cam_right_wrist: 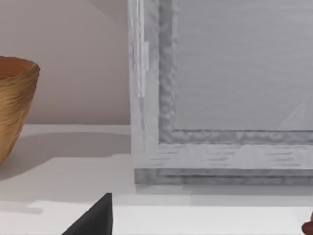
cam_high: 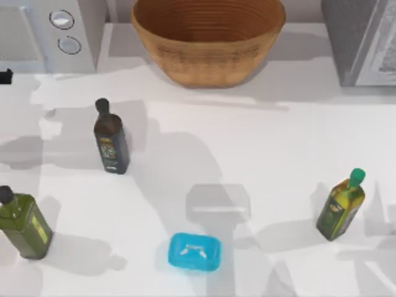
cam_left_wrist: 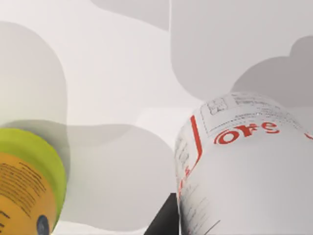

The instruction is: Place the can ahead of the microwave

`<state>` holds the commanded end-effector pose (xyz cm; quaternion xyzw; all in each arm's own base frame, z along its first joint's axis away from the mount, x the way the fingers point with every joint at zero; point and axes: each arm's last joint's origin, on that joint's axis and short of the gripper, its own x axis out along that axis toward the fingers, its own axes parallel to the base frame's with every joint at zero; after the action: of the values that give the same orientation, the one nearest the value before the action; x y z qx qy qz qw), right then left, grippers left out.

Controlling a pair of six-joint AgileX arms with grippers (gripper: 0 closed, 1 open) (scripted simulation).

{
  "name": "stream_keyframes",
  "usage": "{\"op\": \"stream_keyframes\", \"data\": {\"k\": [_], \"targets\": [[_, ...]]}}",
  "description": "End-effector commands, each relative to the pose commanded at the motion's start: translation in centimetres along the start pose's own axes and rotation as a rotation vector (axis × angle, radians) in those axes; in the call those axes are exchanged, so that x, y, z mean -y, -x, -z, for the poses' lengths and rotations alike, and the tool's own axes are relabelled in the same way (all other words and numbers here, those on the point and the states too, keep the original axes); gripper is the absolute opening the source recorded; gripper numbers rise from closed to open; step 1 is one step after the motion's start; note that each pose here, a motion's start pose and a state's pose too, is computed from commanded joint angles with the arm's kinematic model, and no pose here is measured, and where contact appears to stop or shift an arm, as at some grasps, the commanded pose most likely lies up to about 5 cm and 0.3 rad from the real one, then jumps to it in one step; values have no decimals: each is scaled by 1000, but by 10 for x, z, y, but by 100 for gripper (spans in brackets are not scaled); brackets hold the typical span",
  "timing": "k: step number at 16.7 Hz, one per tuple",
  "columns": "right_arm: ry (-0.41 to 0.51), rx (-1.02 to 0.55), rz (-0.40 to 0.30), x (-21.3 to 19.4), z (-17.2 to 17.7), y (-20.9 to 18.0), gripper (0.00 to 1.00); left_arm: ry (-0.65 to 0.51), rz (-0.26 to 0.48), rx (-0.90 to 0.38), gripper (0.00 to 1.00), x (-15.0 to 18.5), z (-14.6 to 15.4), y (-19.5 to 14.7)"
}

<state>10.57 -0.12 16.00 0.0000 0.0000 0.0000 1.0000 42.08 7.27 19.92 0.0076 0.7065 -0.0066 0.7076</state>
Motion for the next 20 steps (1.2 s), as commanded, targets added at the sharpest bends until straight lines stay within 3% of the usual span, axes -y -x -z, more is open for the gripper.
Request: {"op": "stream_keyframes", "data": {"k": [8,18,20], "targets": [[0,0,0,0,0,0,100,0,0,0,98,0,0,0],[0,0,0,0,0,0,100,2,-1,2,100,-1,0,0],[0,0,0,0,0,0,100,15,-17,51,100,-5,-3,11]]}}
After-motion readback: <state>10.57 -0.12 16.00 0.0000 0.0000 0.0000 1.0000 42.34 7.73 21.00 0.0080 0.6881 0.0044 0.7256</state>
